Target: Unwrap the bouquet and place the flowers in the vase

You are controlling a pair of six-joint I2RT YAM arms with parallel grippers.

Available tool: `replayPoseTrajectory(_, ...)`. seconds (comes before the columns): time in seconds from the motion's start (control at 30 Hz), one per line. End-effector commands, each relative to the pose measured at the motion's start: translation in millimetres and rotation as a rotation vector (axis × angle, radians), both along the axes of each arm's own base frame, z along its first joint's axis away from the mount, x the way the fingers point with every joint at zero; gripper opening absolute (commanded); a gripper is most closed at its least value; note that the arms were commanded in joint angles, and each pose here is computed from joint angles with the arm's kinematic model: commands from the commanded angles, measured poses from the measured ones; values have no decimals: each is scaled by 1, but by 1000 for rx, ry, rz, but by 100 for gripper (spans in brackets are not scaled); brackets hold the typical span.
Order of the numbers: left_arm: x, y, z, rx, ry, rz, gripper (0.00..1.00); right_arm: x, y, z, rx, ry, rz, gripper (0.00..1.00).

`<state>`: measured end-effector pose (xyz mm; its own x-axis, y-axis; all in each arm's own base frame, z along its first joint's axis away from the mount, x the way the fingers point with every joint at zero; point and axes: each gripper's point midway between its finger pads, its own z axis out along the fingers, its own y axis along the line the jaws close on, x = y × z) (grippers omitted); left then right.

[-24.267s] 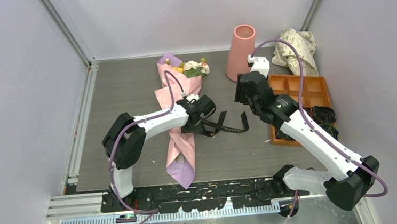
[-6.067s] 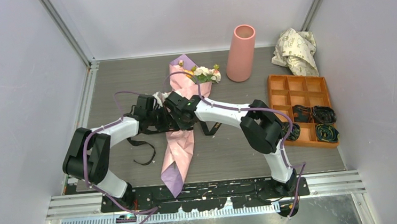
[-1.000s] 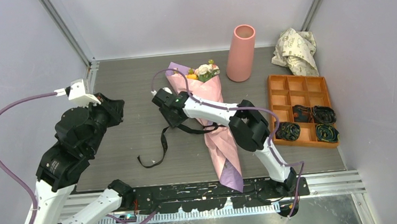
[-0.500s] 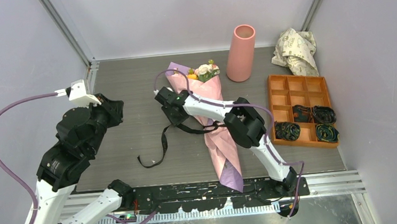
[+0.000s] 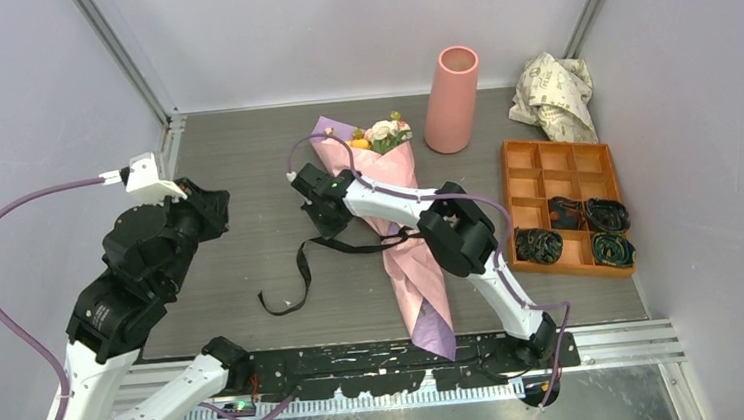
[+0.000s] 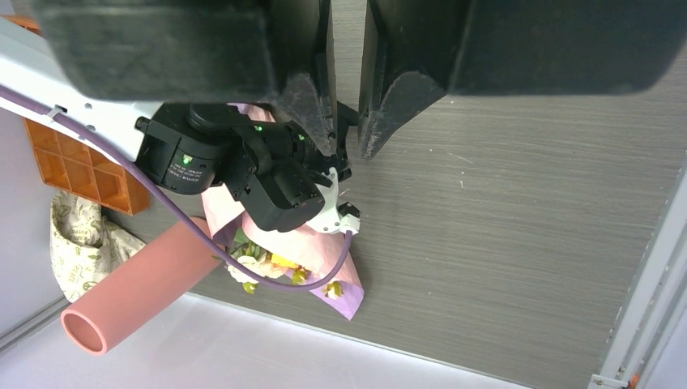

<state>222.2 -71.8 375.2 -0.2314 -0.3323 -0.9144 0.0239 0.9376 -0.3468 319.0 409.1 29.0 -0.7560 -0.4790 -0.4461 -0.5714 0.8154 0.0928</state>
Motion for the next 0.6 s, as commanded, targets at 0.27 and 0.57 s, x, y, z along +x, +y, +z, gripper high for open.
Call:
replayPoseTrajectory(0.27, -2, 6, 3, 3, -23, 19, 18, 2, 2, 57, 95, -90, -10, 2)
replayPoseTrajectory(0.57, -1, 5, 0, 8, -17, 16, 18, -13, 5, 30, 87, 7, 6, 49)
